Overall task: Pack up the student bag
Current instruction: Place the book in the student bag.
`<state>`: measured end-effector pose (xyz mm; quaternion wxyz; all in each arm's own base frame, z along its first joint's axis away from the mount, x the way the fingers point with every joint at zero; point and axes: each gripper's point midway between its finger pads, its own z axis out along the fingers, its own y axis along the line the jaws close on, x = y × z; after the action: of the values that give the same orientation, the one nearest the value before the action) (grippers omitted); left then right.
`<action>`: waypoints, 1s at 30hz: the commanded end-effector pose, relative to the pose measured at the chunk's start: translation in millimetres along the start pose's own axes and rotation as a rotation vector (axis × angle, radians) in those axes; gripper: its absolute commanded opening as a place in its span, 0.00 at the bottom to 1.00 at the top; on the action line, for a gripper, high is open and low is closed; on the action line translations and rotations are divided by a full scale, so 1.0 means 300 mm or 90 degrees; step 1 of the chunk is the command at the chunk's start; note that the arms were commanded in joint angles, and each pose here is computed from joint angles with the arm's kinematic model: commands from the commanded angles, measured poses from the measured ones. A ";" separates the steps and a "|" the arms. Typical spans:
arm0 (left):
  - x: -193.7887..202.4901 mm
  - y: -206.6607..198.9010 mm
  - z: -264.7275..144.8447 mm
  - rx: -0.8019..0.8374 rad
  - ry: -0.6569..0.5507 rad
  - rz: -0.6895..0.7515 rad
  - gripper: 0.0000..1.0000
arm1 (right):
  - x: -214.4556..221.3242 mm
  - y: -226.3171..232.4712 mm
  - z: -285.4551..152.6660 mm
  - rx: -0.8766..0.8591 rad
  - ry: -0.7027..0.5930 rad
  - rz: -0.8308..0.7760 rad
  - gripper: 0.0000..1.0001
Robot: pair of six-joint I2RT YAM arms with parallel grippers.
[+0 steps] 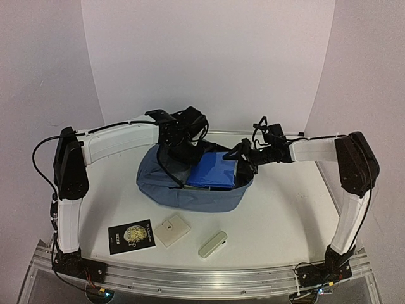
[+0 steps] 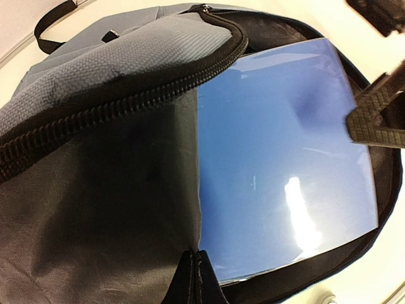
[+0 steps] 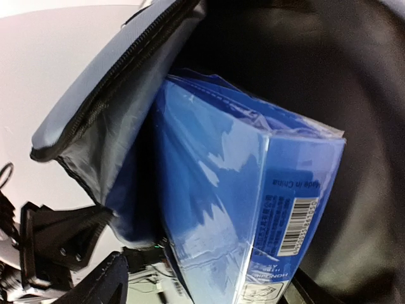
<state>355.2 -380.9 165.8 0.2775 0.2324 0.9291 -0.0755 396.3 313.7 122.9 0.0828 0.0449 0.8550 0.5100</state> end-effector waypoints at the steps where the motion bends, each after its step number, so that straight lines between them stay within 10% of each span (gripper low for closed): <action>1: -0.088 -0.008 -0.100 0.030 -0.067 -0.019 0.00 | 0.037 -0.006 -0.054 0.077 0.010 -0.070 0.69; 14: -0.085 -0.011 -0.084 0.039 -0.061 -0.024 0.00 | 0.018 0.088 0.110 0.072 0.027 -0.096 0.34; 23: -0.091 0.005 -0.094 0.046 -0.064 -0.037 0.00 | 0.008 0.039 0.049 0.130 0.011 -0.107 0.72; 30: -0.089 -0.001 -0.084 0.052 -0.063 -0.041 0.00 | 0.056 -0.018 -0.029 0.203 0.030 -0.137 0.79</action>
<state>357.4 -381.1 164.3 0.2698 0.2258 0.9309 -0.0982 390.1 320.0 99.2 0.0854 -0.0158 0.9200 0.3823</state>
